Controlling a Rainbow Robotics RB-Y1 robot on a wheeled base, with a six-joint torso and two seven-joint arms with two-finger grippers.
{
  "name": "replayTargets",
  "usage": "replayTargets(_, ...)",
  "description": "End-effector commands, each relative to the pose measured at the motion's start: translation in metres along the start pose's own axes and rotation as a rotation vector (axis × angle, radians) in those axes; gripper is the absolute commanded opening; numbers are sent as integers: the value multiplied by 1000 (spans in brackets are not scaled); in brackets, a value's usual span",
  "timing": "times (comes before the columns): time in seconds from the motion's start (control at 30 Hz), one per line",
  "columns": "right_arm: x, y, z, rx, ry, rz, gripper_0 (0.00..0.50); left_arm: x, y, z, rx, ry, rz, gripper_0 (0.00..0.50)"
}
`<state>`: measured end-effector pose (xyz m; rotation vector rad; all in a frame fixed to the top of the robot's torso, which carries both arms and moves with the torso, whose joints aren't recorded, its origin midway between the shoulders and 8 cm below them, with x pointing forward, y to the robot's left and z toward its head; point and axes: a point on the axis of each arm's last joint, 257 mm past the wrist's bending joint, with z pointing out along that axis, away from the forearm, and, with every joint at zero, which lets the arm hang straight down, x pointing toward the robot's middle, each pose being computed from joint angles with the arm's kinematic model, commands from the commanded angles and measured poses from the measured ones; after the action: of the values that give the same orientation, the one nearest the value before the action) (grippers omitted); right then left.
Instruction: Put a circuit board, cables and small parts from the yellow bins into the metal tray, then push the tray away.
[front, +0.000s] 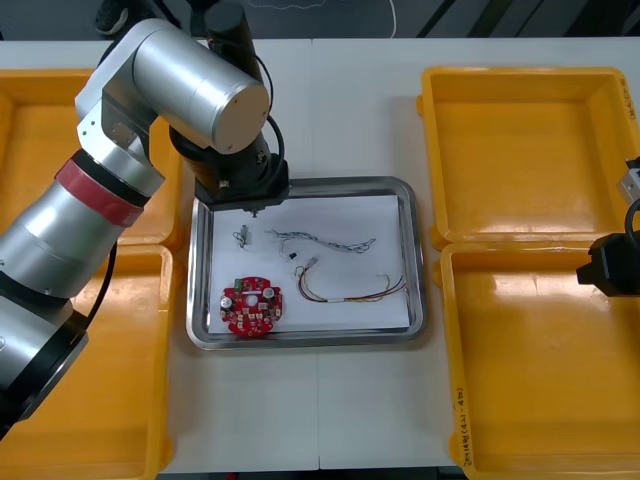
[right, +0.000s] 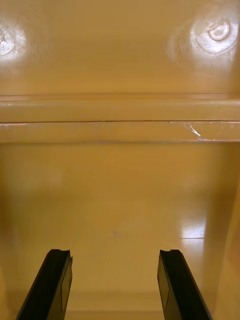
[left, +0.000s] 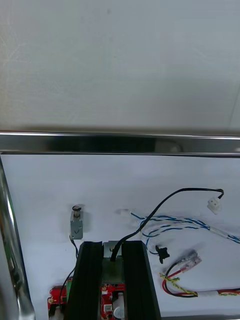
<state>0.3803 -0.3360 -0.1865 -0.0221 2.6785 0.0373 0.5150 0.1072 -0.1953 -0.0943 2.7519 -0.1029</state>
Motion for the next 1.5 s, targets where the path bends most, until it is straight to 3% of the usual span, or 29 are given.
replayTargets(0.03, 1, -4, -3, -3, -6, 5, 500, -3, -20, 1, 25, -15, -23, 0)
replayTargets(0.47, 1, -4, -3, -3, -6, 5, 500, 15, -10, 23, 26, 17, -43, 0)
replayTargets(1.13, 1, -4, -3, -3, -6, 5, 500, 27, -4, 39, 14, 28, -34, 8)
replayTargets(1.2, 1, -4, -3, -3, -6, 5, 500, 27, -5, 39, 15, 27, -32, 93)
replayTargets(1.27, 1, -4, -3, -3, -6, 5, 500, 26, -6, 38, 17, 23, -29, 356)
replayTargets(1.33, 1, -4, -3, -3, -6, 5, 500, 25, -6, 37, 16, 17, -28, 500)
replayTargets(1.5, 1, -4, -3, -3, -6, 5, 500, 21, -7, 32, 14, -4, -25, 500)
